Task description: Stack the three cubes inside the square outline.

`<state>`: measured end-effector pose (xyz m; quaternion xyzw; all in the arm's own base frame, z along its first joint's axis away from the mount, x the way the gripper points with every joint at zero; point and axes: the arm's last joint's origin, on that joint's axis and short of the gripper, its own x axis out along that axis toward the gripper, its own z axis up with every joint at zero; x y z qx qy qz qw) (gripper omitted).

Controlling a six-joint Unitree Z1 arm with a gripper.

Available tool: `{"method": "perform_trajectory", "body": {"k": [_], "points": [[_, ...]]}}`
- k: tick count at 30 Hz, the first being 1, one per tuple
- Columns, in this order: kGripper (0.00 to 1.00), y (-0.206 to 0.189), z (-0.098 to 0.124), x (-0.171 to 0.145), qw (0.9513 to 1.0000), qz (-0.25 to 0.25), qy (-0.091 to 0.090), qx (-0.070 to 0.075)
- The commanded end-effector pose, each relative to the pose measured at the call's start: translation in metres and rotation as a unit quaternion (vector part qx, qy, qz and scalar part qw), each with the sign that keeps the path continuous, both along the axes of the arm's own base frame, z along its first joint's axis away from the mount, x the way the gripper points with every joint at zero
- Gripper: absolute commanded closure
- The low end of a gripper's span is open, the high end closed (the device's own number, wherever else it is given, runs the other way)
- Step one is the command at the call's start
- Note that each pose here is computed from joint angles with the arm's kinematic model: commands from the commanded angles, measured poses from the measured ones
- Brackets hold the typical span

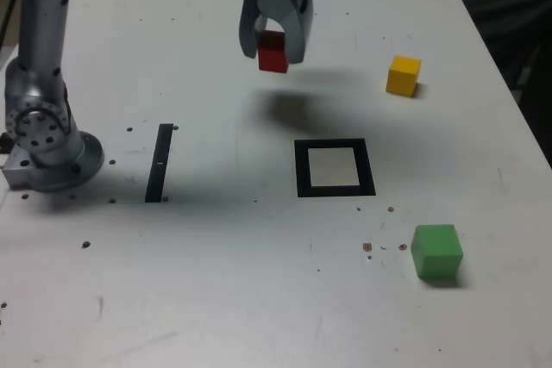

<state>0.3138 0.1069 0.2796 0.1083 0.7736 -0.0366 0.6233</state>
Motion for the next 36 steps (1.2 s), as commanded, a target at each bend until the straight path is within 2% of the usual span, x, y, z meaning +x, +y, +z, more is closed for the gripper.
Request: {"method": "perform_trajectory", "body": {"k": [1,5,21,29,36], "points": [[0.56,-0.012,0.006,0.0,1.0,0.002,-0.005,0.001],[0.56,-0.031,0.008,0.003,0.9999,0.004,-0.011,-0.005],[0.56,-0.08,-0.003,0.026,0.9974,0.037,-0.033,-0.053],[0.56,-0.098,-0.021,0.038,0.9959,0.051,-0.027,-0.07],[0.56,-0.102,-0.04,0.046,0.9949,0.061,-0.024,-0.077]]}}
